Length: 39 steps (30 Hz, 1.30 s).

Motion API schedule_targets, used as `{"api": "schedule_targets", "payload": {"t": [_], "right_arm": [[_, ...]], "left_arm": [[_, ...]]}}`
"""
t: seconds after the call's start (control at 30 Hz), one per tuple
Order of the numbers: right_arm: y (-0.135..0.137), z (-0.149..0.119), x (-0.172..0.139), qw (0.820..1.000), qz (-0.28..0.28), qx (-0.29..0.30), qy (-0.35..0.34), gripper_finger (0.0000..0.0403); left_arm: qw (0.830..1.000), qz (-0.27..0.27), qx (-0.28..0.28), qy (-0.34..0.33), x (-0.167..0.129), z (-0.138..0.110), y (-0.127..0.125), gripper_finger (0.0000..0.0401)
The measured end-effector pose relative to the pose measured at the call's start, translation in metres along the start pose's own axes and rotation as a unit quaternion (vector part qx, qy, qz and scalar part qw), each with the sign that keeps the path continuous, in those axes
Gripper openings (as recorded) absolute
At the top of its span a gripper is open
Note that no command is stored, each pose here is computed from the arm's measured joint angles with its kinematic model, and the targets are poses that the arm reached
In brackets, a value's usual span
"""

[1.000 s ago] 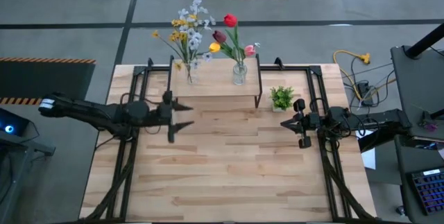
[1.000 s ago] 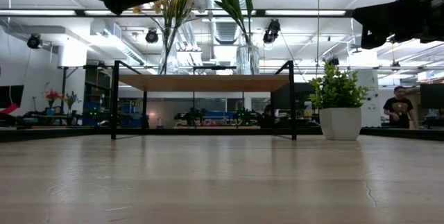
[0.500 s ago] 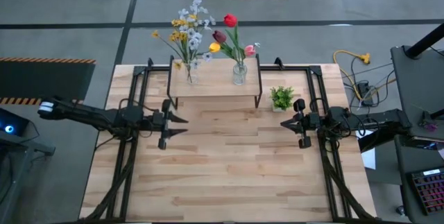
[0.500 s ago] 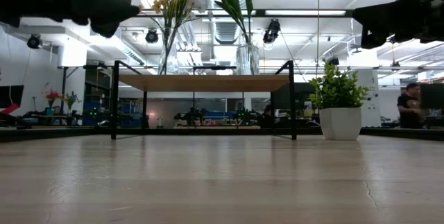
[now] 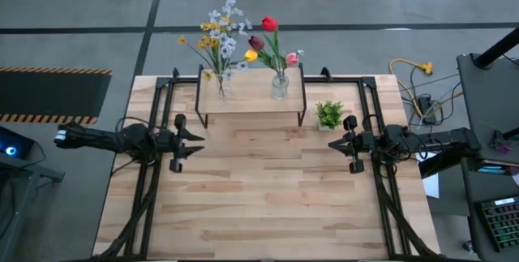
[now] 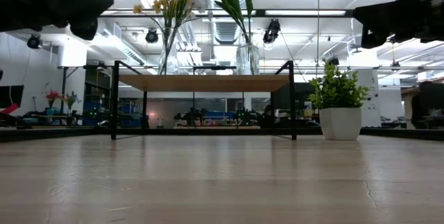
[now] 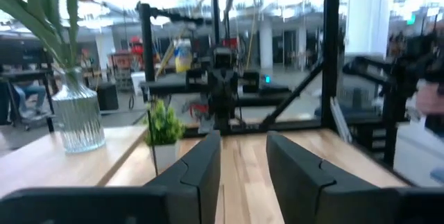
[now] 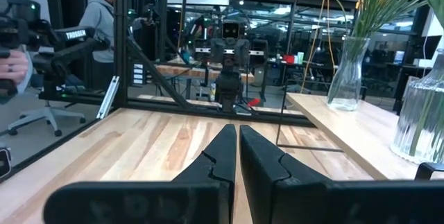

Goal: Pick and place flowers into a vace then onto a shelf
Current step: Return to Home Position

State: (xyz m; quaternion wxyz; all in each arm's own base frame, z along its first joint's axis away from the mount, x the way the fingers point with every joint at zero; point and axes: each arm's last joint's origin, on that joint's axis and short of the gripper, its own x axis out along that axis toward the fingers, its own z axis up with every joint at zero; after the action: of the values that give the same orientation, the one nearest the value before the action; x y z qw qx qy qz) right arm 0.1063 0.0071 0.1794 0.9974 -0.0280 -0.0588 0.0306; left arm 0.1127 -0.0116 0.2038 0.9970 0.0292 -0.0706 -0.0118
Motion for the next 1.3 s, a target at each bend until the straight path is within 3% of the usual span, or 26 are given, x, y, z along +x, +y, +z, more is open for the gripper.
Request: {"api": "schedule_targets", "payload": {"t": [0.5, 0.67, 1.1, 1.3], "right_arm": [[0.000, -0.006, 0.000, 0.998, 0.001, 0.057, 0.029, 0.0011], [0.001, -0.014, -0.001, 0.996, 0.000, 0.055, 0.075, 0.0011], [0.001, -0.015, -0.001, 0.995, 0.000, 0.063, 0.077, 0.0011], [0.001, -0.015, -0.001, 0.996, 0.003, 0.029, 0.078, 0.0011]], "left_arm": [[1.000, 0.002, -0.008, -0.012, -0.020, -0.019, 0.001, 0.0077], [1.000, 0.003, -0.004, -0.007, -0.020, -0.020, 0.001, 0.0077], [1.000, 0.002, -0.006, 0.017, -0.019, -0.025, 0.000, 0.0077], [0.999, 0.002, -0.028, 0.024, -0.018, -0.026, 0.000, 0.0077]]}}
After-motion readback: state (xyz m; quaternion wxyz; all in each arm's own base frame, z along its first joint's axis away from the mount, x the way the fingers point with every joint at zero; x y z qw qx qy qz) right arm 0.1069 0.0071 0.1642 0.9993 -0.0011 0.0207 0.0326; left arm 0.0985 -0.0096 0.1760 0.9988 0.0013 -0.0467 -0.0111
